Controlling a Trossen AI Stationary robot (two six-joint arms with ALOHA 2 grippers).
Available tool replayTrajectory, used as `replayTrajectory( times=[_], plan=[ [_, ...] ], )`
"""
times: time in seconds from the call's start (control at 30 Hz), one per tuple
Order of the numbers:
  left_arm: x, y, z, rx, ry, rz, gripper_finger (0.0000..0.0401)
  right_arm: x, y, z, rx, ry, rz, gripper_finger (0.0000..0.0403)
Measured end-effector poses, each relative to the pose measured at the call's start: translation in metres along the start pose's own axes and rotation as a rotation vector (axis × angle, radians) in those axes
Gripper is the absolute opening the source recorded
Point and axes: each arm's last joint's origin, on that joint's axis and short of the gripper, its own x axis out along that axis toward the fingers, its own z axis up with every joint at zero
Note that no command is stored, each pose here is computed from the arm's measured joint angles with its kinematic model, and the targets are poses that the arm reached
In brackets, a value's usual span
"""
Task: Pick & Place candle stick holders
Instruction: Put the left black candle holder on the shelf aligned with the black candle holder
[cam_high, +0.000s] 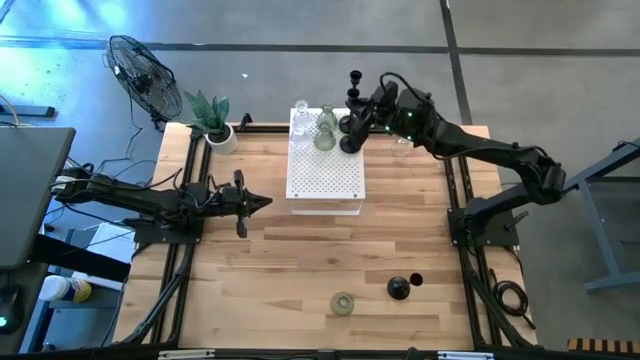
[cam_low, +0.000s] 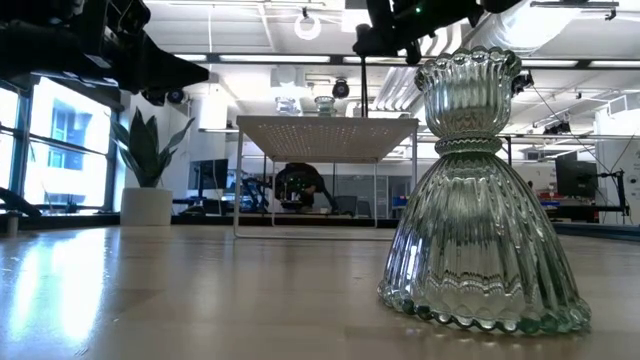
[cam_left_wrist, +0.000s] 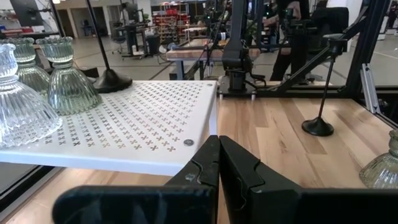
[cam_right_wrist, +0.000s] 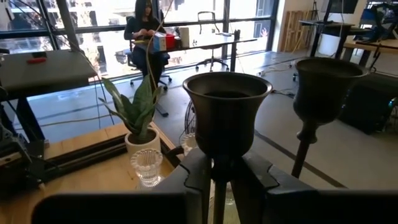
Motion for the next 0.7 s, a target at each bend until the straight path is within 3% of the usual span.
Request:
replayTrajectory(
  times=[0.33, 0.7],
  plan=[
    [0.0000, 0.0000, 0.0000, 0.000, 0.000, 0.000, 0.0001, 0.0000, -0.0004, -0.0005, 0.006, 0.001, -0.016, 0.0045],
    [0.0001, 0.0000, 0.0002, 0.000, -0.001, 0.001, 0.0001, -0.0041, 0.0004, 0.0000, 0.016, 0.020, -0.048, 0.0152]
  ],
)
